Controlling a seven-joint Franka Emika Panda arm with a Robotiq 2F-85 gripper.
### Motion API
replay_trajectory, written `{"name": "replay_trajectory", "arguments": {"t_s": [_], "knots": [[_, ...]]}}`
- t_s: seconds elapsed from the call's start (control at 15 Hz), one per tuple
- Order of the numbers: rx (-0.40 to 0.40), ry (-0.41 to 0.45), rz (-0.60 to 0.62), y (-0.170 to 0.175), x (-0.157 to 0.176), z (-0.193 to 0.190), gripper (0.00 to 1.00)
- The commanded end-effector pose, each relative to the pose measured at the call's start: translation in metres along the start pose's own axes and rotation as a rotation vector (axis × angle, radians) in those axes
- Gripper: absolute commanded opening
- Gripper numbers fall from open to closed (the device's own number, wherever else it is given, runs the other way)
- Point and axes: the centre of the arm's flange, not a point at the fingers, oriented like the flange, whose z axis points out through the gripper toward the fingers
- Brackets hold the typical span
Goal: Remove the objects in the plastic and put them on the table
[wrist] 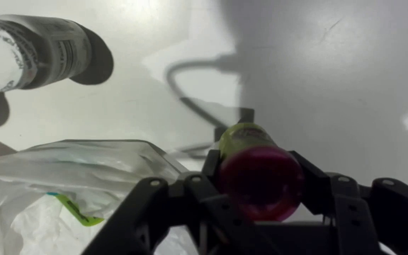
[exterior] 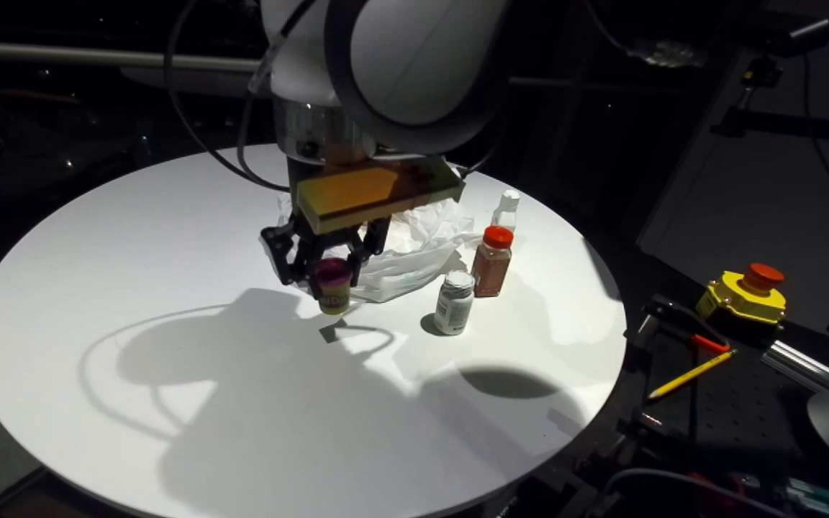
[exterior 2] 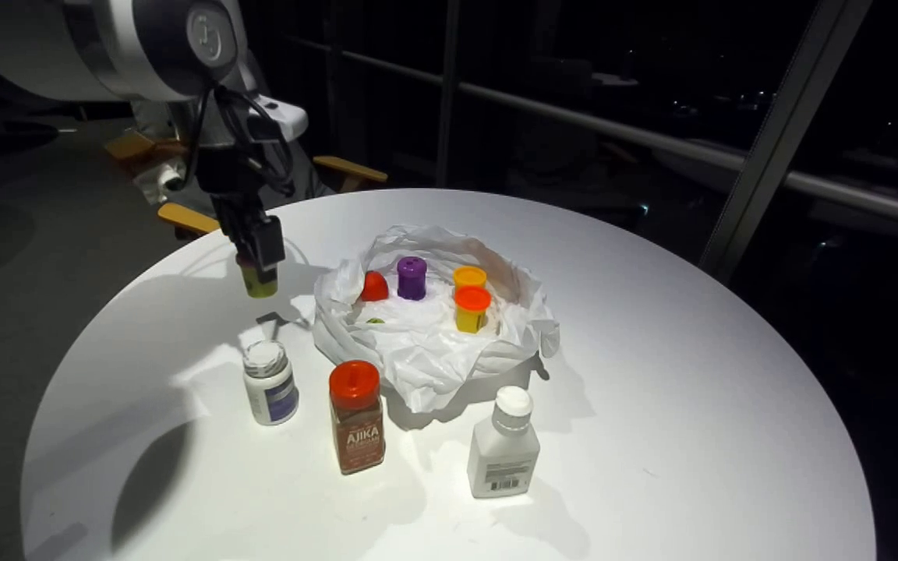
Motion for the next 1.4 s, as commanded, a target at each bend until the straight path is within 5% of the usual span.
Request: {"name": "replay_trajectory", "arguments": {"t_s": [0.0, 0.2, 0.27, 0.4, 0.53, 0.93, 1.33], "knots": [[0.02, -0.032, 0.03, 0.007, 0.008, 0.04, 0.25], [0.034, -0.052, 0.043, 0.012, 0.003, 0.053, 0.25], [0.05, -0.049, 0.048, 0.011, 0.005, 0.048, 0.75], [0.085, -0.029, 0.051, 0.01, 0.002, 0.027, 0.81], [0.123, 0.017, 0.076, 0.01, 0.004, 0.002, 0.96], [0.218, 0.126, 0.243, 0.044, 0.062, -0.063, 1.0], [0.168, 0.16, 0.391, 0.123, 0.124, -0.034, 1.0]]}}
